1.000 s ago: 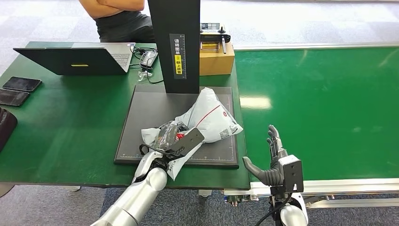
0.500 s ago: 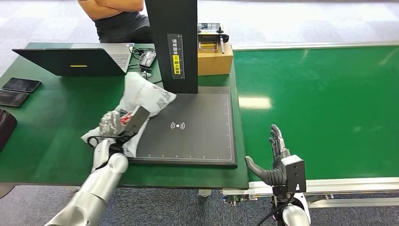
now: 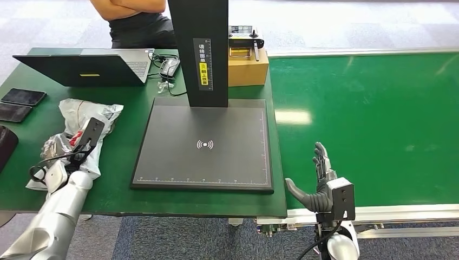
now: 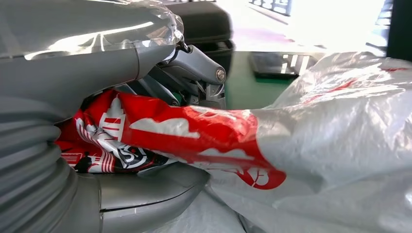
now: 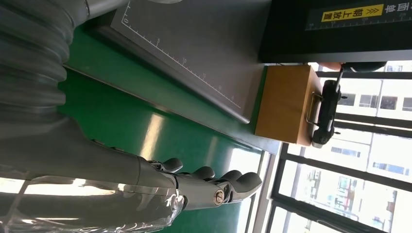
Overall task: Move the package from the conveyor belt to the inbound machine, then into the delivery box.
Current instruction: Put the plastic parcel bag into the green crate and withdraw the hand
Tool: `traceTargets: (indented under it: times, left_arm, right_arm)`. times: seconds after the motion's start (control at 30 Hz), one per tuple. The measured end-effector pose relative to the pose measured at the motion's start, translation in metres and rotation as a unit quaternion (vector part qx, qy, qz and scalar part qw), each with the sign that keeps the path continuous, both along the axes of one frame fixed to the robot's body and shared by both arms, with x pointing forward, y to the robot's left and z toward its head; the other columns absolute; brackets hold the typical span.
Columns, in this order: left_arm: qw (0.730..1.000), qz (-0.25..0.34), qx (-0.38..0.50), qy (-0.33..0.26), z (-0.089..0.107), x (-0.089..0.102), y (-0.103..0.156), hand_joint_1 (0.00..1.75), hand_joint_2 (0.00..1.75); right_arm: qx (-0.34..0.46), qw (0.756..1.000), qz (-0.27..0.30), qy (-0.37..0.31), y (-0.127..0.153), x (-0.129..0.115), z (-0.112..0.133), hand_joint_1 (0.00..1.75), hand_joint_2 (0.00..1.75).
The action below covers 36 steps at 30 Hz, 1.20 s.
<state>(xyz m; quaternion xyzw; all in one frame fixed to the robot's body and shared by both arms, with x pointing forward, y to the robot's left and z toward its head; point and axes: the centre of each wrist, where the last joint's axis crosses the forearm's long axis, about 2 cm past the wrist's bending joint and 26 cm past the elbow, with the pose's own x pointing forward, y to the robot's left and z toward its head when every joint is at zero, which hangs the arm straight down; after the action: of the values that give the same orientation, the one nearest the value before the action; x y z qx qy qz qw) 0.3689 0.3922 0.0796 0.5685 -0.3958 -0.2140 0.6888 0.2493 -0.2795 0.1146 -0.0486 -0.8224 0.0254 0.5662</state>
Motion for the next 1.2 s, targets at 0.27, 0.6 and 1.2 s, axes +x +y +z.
traceTargets:
  times: [0.27,0.6,1.2]
  left_arm:
    - [0.999,0.037,0.011,0.016,0.001,-0.007,0.034,1.75,1.75]
    - [0.997,0.067,0.022,0.007,0.003,-0.01,0.049,1.75,1.75]
    - [0.994,0.041,0.019,-0.104,0.0,-0.019,0.034,0.0,0.0]
  right_arm:
    - [-0.001,1.0,0.0,0.001,-0.001,0.001,0.0,0.0,1.75]
    - [0.001,1.0,-0.002,0.002,-0.001,0.002,-0.001,0.0,1.75]
    - [0.002,1.0,-0.005,0.007,-0.001,-0.002,-0.004,0.0,1.75]
